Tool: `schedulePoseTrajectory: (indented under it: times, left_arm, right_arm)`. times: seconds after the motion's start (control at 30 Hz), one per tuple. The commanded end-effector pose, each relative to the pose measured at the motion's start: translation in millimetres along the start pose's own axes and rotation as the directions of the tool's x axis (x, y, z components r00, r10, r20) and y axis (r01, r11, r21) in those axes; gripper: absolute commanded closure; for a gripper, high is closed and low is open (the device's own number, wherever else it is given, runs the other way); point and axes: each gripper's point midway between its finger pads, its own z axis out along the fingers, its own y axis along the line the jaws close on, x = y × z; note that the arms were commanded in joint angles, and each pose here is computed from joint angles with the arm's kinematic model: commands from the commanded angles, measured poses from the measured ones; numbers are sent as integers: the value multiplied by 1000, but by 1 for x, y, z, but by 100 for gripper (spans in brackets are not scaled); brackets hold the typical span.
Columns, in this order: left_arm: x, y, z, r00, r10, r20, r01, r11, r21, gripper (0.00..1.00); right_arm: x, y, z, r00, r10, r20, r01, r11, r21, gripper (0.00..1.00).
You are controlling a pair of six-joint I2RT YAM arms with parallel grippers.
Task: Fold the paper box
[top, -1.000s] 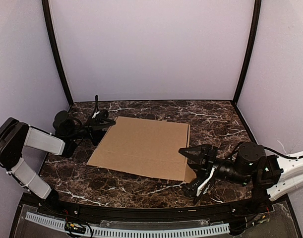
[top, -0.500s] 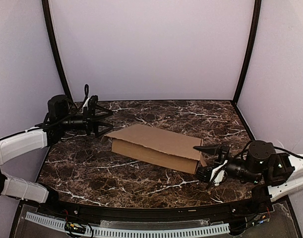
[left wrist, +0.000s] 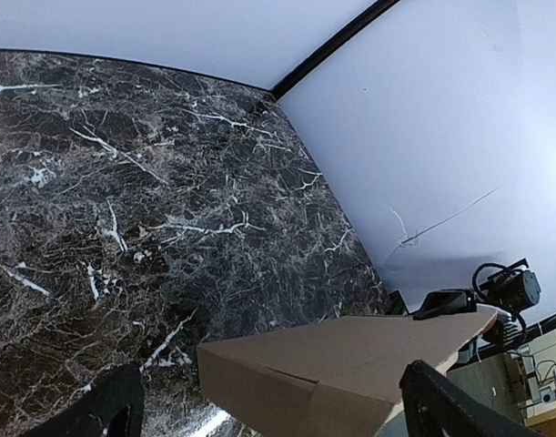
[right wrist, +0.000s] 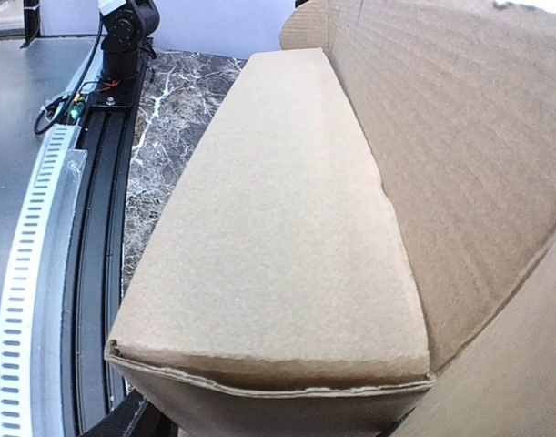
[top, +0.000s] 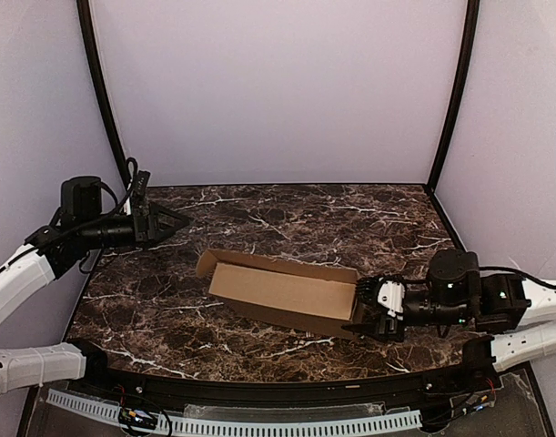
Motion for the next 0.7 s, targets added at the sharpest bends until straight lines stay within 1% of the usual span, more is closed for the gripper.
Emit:
schedulePoseTrajectory:
  times: [0.0, 0.1, 0.27, 0.37, 0.4, 0.47, 0.57, 0.67]
  left_arm:
    - [-1, -7, -16, 991, 135, -19, -136, 990, -45, 1]
    - [-1, -13, -21, 986, 167, -19, -167, 985, -40, 1]
    - [-3, -26, -21, 980, 199, -11, -199, 980, 23, 1]
    - [-3, -31, -20, 979, 202, -18, -201, 978, 50, 1]
    - [-3, -31, -19, 979, 202, -25, -200, 978, 58, 1]
    - [-3, -32, -18, 978, 205, -31, -203, 977, 64, 1]
    - [-2, -32, -16, 979, 201, -38, -198, 977, 72, 1]
    - [4, -32, -12, 985, 161, -67, -153, 983, 106, 1]
  right_arm:
    - [-15, 4, 7, 978, 165, 128, -146, 978, -148, 60]
    - [-12, 2, 15, 967, 207, 146, -168, 957, -238, 63]
    - [-2, 4, 40, 979, 123, 162, -74, 958, -278, 68]
    - [2, 2, 51, 980, 108, 164, -50, 945, -323, 71]
    - [5, 2, 54, 982, 85, 168, -24, 942, -334, 73]
    - [12, 2, 61, 986, 45, 163, 13, 941, -339, 75]
    - [26, -2, 70, 991, 11, 133, 34, 942, -333, 77]
    - [36, -9, 77, 995, 2, 102, 31, 948, -316, 82]
